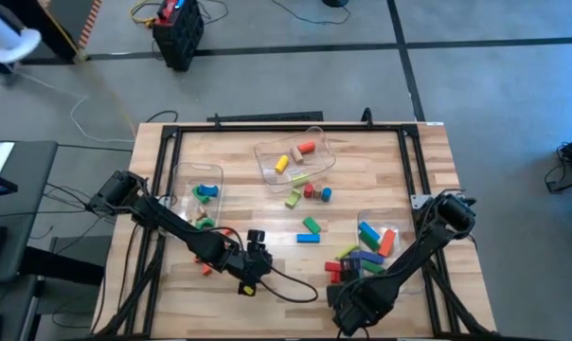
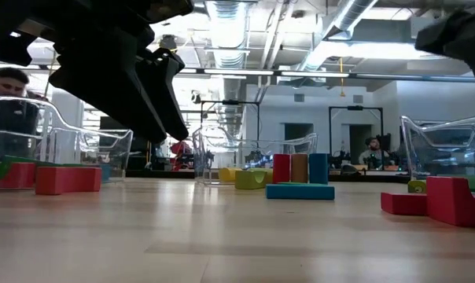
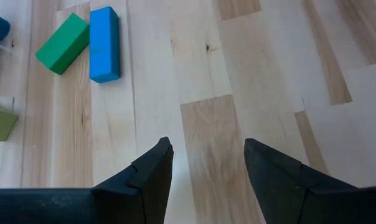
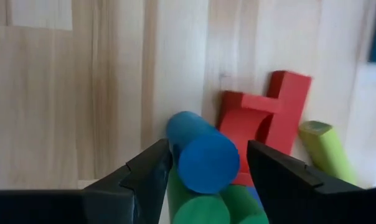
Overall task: Sort blocks by size
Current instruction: Put the blue cylindrical block into the top transparent bin
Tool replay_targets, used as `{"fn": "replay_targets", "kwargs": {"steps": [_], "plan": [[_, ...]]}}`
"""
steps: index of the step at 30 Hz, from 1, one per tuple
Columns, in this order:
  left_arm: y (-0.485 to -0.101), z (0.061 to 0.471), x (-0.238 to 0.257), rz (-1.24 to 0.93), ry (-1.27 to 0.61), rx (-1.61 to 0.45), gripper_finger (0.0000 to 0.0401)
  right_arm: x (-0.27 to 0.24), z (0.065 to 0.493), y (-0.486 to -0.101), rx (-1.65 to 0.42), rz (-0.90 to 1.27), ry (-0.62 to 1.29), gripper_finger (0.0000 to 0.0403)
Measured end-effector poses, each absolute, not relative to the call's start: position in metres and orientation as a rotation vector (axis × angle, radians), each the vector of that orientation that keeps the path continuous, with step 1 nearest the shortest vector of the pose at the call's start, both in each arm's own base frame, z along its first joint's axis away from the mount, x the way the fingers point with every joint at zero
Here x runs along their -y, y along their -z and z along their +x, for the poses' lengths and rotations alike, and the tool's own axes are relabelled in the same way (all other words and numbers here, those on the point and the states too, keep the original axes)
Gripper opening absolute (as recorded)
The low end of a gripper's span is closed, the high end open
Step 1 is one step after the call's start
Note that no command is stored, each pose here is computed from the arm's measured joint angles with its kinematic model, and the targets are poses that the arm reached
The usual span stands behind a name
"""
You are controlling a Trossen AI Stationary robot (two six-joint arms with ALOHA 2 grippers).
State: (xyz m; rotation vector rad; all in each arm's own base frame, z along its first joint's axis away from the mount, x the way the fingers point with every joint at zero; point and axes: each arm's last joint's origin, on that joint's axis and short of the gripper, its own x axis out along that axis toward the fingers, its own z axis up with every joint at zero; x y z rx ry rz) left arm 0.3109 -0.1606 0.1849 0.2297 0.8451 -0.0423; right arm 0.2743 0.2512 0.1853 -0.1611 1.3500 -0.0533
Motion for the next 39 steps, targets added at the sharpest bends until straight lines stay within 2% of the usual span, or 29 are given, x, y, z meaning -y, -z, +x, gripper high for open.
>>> {"fn": "replay_targets", "kwargs": {"steps": [4, 14, 21, 27, 39], "plan": [[-0.185, 0.311, 0.161, 0.224, 0.045, -0.847, 0.0193, -0.250, 0.275, -0.179, -1.349, -0.144, 0.036, 0.0236], [-0.185, 0.311, 0.161, 0.223, 0.047, -0.848, 0.0193, -0.251, 0.275, -0.180, -1.346, -0.156, 0.022, 0.0170], [-0.187, 0.314, 0.162, 0.228, 0.053, -0.803, 0.0193, -0.249, 0.274, -0.186, -1.330, -0.158, 0.022, 0.0170], [-0.199, 0.317, 0.167, 0.299, 0.081, -0.696, 0.0193, -0.243, 0.273, -0.221, -1.136, -0.146, 0.054, 0.0167], [-0.271, 0.311, 0.161, 0.412, 0.088, -0.320, 0.0193, -0.229, 0.279, -0.297, -0.660, -0.246, 0.009, 0.0167]]}}
